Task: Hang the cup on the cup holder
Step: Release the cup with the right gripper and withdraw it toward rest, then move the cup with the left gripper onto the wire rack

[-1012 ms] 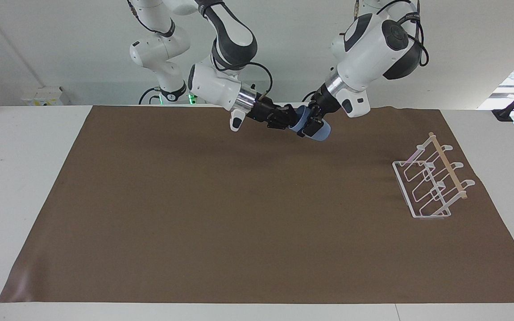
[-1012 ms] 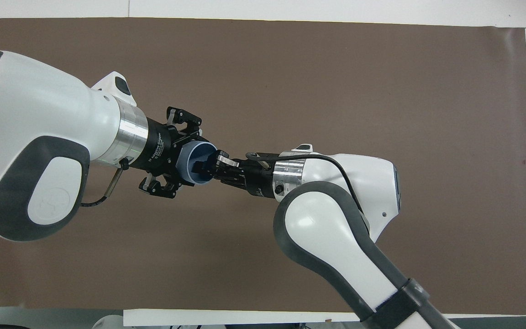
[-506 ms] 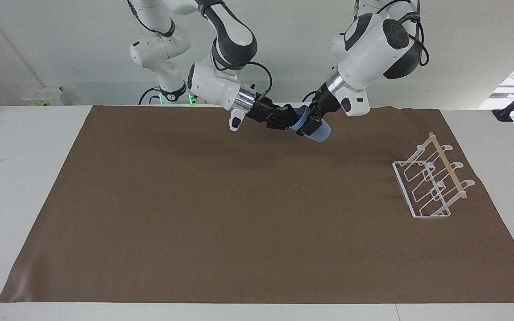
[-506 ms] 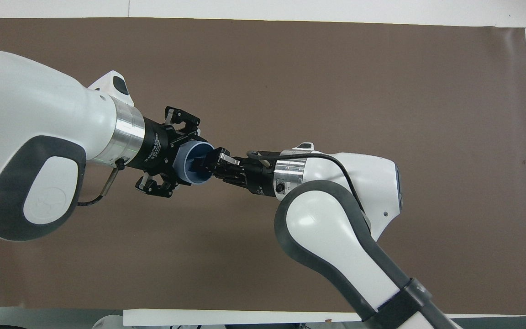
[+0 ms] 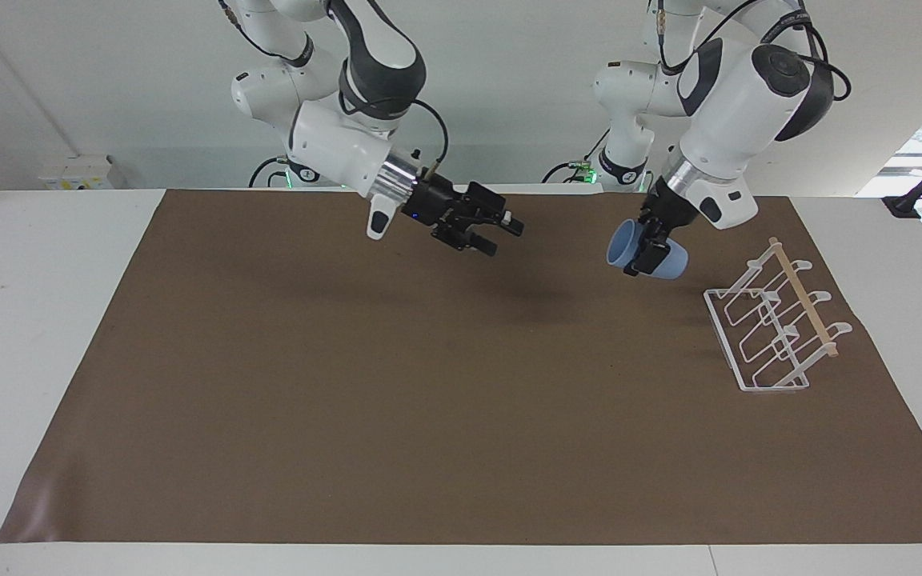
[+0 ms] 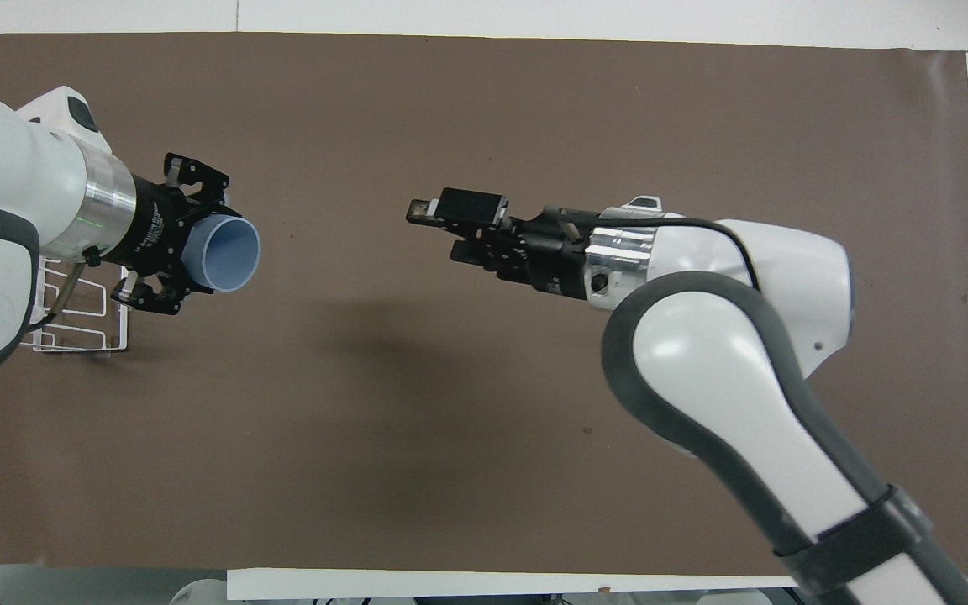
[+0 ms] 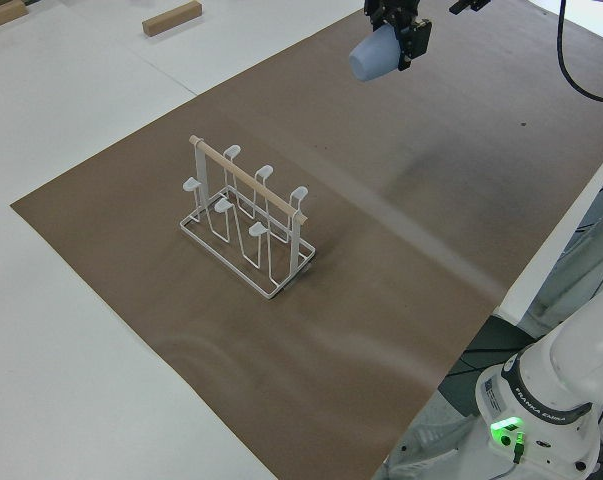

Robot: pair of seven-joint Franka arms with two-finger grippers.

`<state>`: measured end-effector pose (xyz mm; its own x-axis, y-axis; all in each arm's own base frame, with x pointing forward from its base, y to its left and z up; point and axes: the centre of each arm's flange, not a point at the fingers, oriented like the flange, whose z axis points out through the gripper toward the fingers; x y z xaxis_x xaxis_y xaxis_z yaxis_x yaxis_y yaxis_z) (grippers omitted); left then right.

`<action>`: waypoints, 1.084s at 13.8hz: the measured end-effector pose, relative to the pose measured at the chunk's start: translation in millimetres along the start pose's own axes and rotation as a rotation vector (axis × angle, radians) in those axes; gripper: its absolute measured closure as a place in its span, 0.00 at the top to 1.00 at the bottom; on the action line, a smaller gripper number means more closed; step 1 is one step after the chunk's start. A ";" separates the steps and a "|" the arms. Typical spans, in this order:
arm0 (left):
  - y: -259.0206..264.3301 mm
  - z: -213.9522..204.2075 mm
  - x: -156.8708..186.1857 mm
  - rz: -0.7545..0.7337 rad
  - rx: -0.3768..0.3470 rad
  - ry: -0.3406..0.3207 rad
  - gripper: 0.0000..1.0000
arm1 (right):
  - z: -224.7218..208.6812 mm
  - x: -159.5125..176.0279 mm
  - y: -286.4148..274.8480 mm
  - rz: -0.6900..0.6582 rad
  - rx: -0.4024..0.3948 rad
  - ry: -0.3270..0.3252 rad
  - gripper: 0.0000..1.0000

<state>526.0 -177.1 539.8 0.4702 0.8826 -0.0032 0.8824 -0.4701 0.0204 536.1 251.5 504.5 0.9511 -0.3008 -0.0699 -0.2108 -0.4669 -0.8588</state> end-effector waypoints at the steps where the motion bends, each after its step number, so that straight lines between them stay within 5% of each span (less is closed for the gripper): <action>1: -0.6 3.9 11.0 0.037 0.029 0.115 0.83 | -27.8 19.8 10.2 -0.049 -0.069 -0.016 1.00; 6: 15.5 69.6 62.3 0.230 0.319 0.677 0.83 | -136.7 81.8 68.4 -0.252 -0.458 -0.034 1.00; 9: 23.1 102.4 87.4 0.278 0.471 0.955 0.83 | -179.4 96.7 91.7 -0.369 -0.708 -0.039 1.00; 12: 29.9 138.9 101.1 0.262 0.545 1.147 0.83 | -220.4 82.3 68.7 -0.457 -0.956 -0.110 1.00; 15: 31.5 165.6 102.4 0.220 0.569 1.223 0.83 | -275.8 66.2 26.0 -0.441 -1.080 -0.139 1.00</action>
<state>604.7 -103.6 374.6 0.5479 0.0976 0.8308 0.8164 -0.2789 -0.5056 531.3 -9.8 617.5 0.9920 0.1255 0.0140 0.1247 -0.9910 0.0491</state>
